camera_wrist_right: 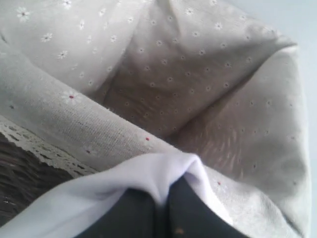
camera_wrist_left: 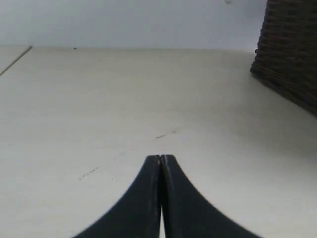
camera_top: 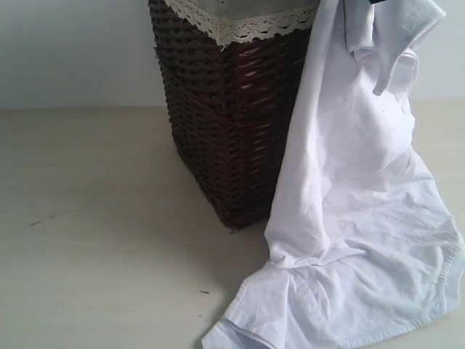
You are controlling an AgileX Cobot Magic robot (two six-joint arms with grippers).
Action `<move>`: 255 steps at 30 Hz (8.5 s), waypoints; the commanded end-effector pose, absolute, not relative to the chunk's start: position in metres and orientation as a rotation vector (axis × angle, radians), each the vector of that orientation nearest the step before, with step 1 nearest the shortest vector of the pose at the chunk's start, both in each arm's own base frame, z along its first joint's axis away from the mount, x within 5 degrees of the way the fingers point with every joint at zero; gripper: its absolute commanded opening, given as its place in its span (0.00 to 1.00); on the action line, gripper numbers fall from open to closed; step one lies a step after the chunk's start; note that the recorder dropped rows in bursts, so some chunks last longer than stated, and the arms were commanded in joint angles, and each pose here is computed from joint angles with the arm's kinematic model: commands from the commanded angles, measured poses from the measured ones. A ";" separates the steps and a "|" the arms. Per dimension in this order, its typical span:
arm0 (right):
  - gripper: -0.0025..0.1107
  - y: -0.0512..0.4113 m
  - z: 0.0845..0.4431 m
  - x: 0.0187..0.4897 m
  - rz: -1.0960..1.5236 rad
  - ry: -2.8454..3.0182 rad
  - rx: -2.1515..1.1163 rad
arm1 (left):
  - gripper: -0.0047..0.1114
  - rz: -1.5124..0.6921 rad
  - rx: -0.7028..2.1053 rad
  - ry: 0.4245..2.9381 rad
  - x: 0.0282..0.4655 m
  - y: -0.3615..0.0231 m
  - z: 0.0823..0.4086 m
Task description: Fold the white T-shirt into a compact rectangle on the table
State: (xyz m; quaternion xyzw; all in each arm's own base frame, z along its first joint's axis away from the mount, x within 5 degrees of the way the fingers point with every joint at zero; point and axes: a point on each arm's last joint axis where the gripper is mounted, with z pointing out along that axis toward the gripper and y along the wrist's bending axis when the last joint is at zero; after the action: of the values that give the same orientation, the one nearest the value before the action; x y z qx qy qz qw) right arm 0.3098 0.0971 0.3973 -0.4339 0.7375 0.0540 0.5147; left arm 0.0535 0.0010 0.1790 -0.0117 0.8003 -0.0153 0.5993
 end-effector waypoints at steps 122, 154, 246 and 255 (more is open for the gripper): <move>0.50 0.108 0.162 0.220 0.099 2.242 -1.928 | 0.04 -0.034 -0.023 1.839 0.053 0.001 0.181; 0.49 0.114 0.118 0.221 0.167 1.772 -2.401 | 0.04 -0.034 -0.023 1.839 0.053 0.001 0.181; 0.02 0.099 0.166 0.179 0.470 1.671 -2.692 | 0.04 -0.034 -0.023 1.839 0.053 0.001 0.181; 0.02 0.118 0.193 0.203 0.254 1.717 -2.255 | 0.04 -0.034 -0.023 1.839 0.053 0.001 0.181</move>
State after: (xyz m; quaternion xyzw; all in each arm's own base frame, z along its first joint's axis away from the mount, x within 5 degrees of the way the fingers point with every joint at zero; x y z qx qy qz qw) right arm 0.1897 0.1120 0.1827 -0.8138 0.5633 0.1169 0.0821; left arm 0.0535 0.0010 0.1790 -0.0117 0.8003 -0.0153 0.5993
